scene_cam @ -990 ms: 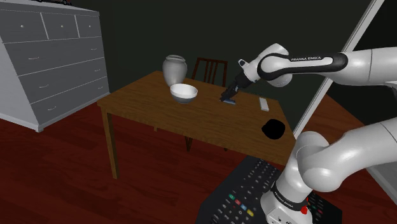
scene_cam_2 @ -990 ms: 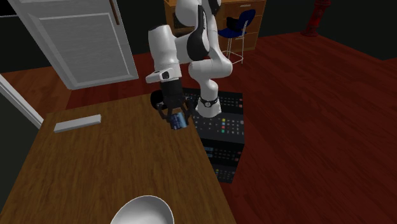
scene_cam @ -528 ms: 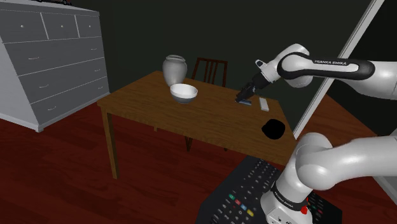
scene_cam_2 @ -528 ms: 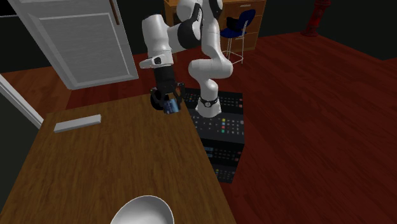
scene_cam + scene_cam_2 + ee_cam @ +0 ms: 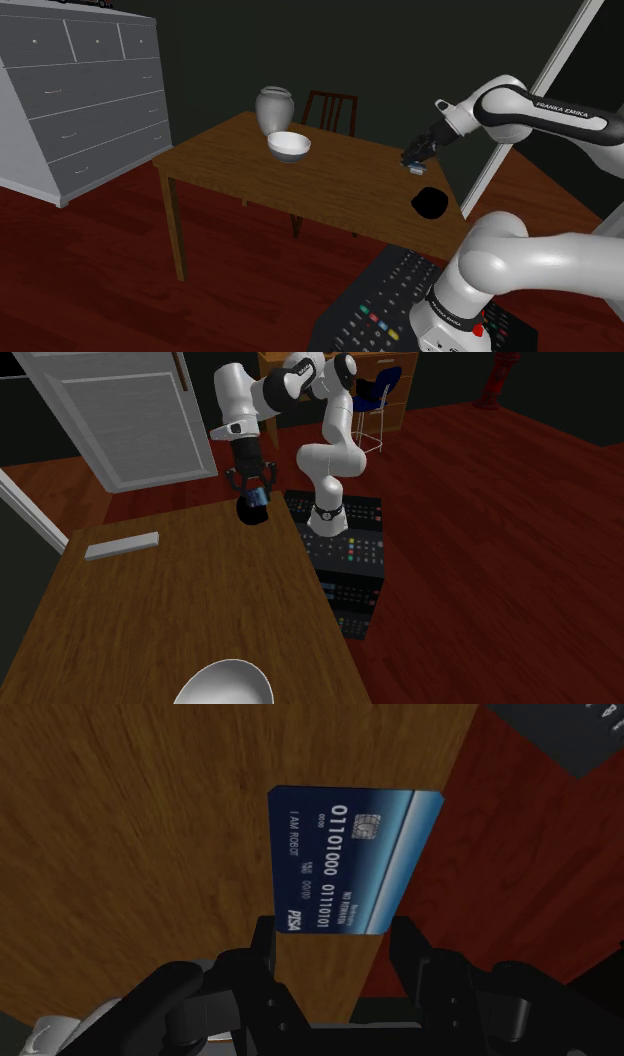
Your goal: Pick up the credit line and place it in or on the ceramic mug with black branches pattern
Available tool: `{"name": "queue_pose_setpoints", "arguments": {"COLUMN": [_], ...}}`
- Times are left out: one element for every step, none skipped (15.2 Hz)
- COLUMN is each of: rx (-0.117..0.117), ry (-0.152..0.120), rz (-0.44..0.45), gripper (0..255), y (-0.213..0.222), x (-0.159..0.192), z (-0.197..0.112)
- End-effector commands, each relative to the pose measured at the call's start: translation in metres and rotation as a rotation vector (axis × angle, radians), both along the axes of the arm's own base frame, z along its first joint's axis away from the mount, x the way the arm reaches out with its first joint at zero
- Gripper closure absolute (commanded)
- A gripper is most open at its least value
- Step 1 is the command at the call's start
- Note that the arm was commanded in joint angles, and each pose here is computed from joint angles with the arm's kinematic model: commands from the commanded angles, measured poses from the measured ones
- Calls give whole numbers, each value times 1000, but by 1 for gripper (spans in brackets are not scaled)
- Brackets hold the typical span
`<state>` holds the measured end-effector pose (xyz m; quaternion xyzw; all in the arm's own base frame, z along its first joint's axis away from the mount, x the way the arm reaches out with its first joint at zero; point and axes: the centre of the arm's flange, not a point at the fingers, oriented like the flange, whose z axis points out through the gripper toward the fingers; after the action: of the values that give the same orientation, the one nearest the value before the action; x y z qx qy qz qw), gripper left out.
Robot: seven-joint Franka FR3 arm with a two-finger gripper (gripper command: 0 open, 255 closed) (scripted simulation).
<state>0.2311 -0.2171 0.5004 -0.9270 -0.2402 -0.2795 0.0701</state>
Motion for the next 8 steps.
{"name": "queue_pose_setpoints", "arguments": {"rx": [0,0,0,0,0,0,0,0], "ry": [1,1,1,1,1,1,1,1], "rz": [1,1,1,1,1,1,1,1], "gripper": [255,255,255,255,255,255,255,255], "y": [-16,-23,-31,-39,-46,-57,-57,-57], "x": [-22,-33,-44,-54,-65,-80,-80,-80], "z": [1,2,3,4,5,6,0,-5]}}
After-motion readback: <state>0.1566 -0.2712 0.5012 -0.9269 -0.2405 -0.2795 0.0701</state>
